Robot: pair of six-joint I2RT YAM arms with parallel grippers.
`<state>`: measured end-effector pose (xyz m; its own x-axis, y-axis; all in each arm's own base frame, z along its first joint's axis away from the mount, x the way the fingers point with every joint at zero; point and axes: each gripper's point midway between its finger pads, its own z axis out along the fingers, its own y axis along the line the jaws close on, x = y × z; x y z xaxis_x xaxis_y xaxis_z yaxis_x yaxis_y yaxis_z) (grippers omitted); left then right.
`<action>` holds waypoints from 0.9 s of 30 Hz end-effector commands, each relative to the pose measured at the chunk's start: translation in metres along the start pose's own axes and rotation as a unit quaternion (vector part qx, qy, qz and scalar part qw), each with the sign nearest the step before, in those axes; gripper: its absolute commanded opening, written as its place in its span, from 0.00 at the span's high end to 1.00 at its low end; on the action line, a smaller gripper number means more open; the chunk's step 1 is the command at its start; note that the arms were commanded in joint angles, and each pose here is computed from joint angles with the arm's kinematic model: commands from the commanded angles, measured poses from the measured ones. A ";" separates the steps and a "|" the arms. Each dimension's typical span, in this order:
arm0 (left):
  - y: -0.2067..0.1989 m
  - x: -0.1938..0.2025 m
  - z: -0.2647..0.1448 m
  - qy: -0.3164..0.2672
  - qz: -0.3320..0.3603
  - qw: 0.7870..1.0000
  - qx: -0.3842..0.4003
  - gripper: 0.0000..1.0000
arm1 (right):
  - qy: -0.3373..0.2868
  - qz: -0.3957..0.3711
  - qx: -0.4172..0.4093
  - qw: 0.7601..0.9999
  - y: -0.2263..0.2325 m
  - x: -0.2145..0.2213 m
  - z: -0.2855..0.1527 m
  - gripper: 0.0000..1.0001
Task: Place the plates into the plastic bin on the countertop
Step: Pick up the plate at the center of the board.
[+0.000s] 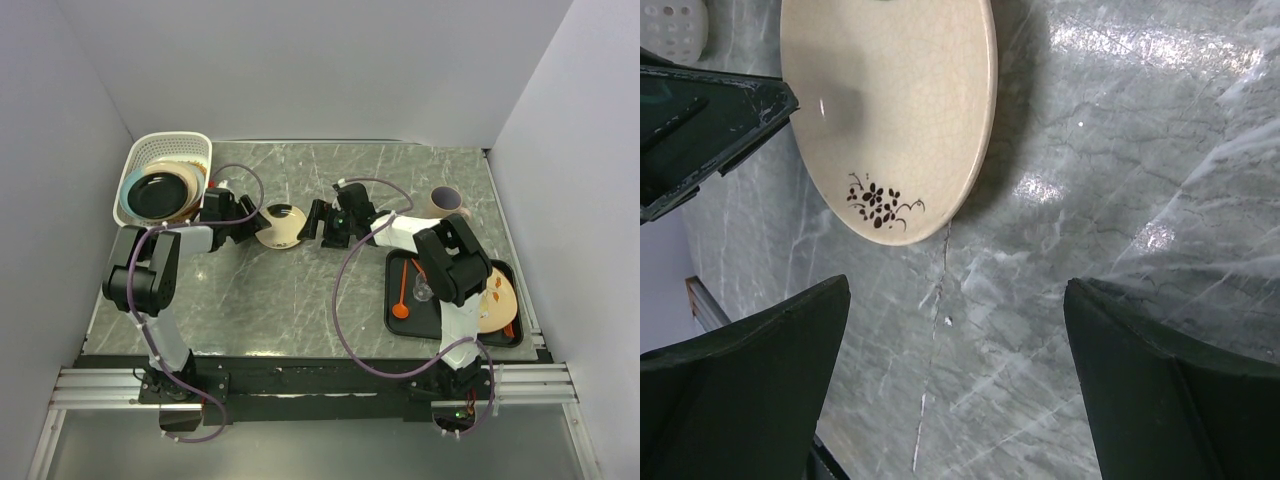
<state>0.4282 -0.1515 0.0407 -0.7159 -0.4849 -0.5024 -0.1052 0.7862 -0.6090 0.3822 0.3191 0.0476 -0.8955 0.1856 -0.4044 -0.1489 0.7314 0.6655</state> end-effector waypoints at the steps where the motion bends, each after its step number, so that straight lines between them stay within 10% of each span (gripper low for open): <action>1: -0.009 -0.005 0.006 -0.005 0.001 1.000 0.013 0.41 | -0.031 -0.008 -0.013 0.999 0.013 -0.018 -0.016 0.05; 12: 0.003 0.008 0.018 0.015 -0.003 1.000 0.002 0.60 | -0.033 -0.011 -0.014 0.999 0.015 -0.020 -0.017 0.05; 19: 0.005 0.013 0.024 0.025 -0.004 1.000 -0.001 0.99 | -0.033 -0.010 -0.013 0.999 0.014 -0.019 -0.017 0.05; 27: 0.001 0.009 0.024 0.022 -0.002 1.000 0.001 0.99 | -0.032 -0.012 -0.012 0.999 0.014 -0.020 -0.017 0.05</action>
<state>0.4412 -0.1605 0.0268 -0.7233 -0.4961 -0.4803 -0.1097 0.7693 -0.6294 0.3838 0.3164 0.0483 -0.8927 0.1917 -0.4078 -0.1449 0.7348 0.6626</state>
